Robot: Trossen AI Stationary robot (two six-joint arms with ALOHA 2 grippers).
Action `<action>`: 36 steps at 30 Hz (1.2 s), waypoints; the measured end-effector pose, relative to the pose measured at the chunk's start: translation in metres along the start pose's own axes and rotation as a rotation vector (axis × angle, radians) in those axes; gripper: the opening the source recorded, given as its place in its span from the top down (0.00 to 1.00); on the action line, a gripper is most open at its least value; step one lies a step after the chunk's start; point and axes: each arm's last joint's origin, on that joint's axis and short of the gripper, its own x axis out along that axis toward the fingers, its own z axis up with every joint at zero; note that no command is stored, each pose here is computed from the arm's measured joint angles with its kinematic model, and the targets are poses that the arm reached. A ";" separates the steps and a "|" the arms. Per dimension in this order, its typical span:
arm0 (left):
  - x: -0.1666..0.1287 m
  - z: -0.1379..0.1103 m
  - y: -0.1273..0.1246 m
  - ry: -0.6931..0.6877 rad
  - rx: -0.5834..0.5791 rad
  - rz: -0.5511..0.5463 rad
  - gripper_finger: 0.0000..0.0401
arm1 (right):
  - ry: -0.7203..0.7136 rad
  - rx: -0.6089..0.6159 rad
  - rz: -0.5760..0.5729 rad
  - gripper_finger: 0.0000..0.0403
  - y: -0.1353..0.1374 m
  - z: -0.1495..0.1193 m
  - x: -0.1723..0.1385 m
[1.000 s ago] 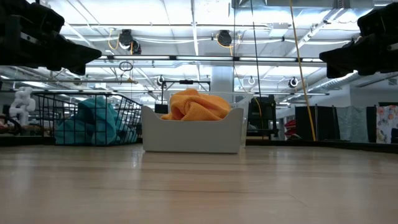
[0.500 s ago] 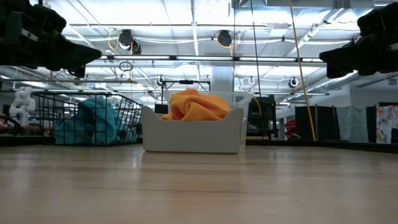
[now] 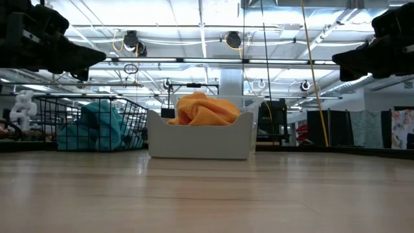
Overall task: Sort microfiber towel by color & place in baskets
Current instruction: Return to Home Position
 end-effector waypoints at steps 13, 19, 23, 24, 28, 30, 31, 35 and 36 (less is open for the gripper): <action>0.000 0.000 0.000 0.000 0.000 -0.004 0.98 | 0.000 0.000 0.000 1.00 0.000 0.000 0.000; 0.000 0.000 -0.001 -0.005 -0.004 -0.033 0.98 | 0.000 0.000 0.000 1.00 0.000 0.000 0.000; 0.000 0.001 -0.002 -0.006 -0.016 -0.043 0.98 | 0.000 0.000 0.000 1.00 0.000 0.000 0.000; 0.000 0.001 -0.002 -0.006 -0.025 -0.045 0.98 | 0.000 0.000 0.000 1.00 0.000 0.000 0.000; 0.000 0.001 -0.002 -0.006 -0.026 -0.045 0.98 | 0.000 0.000 0.000 1.00 0.000 0.000 0.000; 0.000 0.001 -0.002 -0.005 -0.026 -0.045 0.98 | 0.000 0.000 0.000 1.00 0.000 0.000 0.000; 0.000 0.001 -0.002 -0.006 -0.026 -0.045 0.98 | 0.000 0.000 0.000 1.00 0.000 0.000 0.000; 0.000 0.001 -0.002 -0.006 -0.026 -0.045 0.98 | 0.000 0.000 0.000 1.00 0.000 0.000 0.000; 0.000 0.001 -0.002 -0.006 -0.026 -0.045 0.98 | 0.000 0.000 0.000 1.00 0.000 0.000 0.000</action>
